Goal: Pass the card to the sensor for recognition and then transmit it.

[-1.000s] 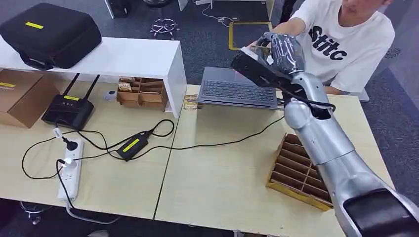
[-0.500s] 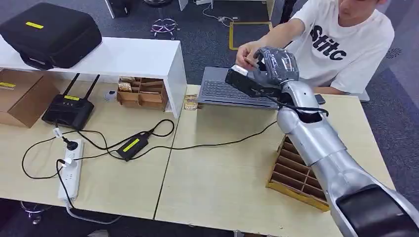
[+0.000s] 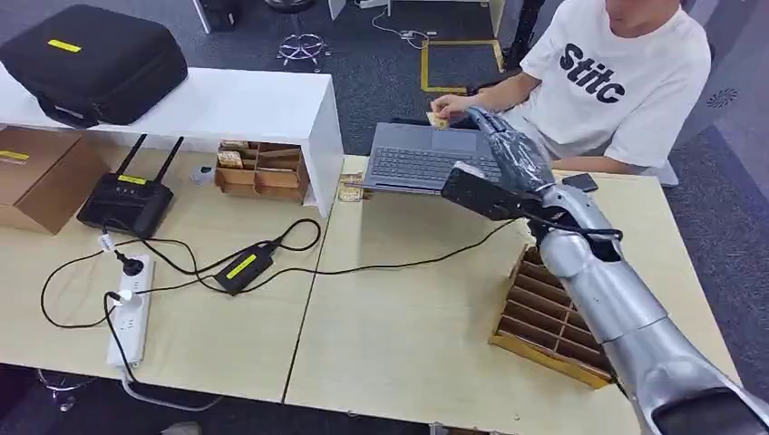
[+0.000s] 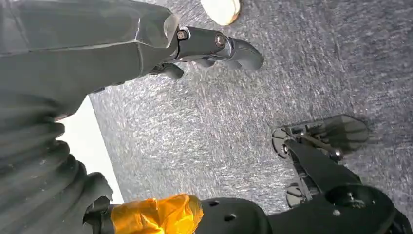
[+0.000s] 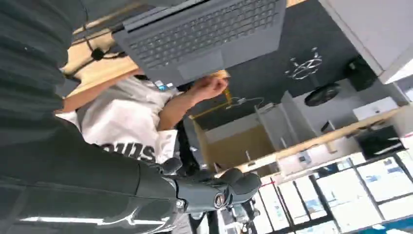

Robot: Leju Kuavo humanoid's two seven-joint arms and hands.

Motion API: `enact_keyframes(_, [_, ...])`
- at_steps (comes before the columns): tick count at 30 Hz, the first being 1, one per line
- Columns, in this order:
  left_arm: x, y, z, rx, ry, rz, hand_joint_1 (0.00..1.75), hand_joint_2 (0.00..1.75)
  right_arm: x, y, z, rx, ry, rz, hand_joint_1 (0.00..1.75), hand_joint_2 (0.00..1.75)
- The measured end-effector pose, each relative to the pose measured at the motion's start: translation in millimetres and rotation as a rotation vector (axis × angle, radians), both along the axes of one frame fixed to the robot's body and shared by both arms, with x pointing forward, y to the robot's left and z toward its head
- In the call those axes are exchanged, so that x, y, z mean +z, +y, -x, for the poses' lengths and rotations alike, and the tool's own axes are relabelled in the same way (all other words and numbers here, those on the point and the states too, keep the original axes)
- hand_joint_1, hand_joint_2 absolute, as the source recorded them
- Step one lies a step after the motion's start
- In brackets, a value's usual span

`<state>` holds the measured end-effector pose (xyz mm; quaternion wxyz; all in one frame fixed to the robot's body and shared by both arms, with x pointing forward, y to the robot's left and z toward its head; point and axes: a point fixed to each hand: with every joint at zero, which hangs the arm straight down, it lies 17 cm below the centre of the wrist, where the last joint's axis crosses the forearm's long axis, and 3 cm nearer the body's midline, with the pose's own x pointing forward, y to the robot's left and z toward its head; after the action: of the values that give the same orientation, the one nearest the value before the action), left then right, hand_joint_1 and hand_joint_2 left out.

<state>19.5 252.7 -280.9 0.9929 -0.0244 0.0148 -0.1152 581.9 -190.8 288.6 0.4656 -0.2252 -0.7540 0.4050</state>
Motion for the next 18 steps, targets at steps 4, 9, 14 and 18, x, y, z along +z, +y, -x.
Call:
enact_keyframes(4, [0,2,2,0.034,0.004,-0.006,0.00,1.75,0,-34,21,-0.011,-0.034,-0.048,0.00,1.75])
enact_keyframes(9, [-1,4,2,0.077,0.003,-0.013,0.00,1.75,-4,-90,55,-0.074,-0.101,-0.073,0.00,1.75])
enact_keyframes(14, [-1,3,2,0.101,0.002,-0.015,0.00,1.75,-28,-140,83,-0.156,-0.099,-0.009,0.00,1.75])
enact_keyframes(18, [-1,2,3,0.115,0.003,-0.016,0.00,1.75,-51,-178,99,-0.251,-0.088,0.086,0.00,1.75])
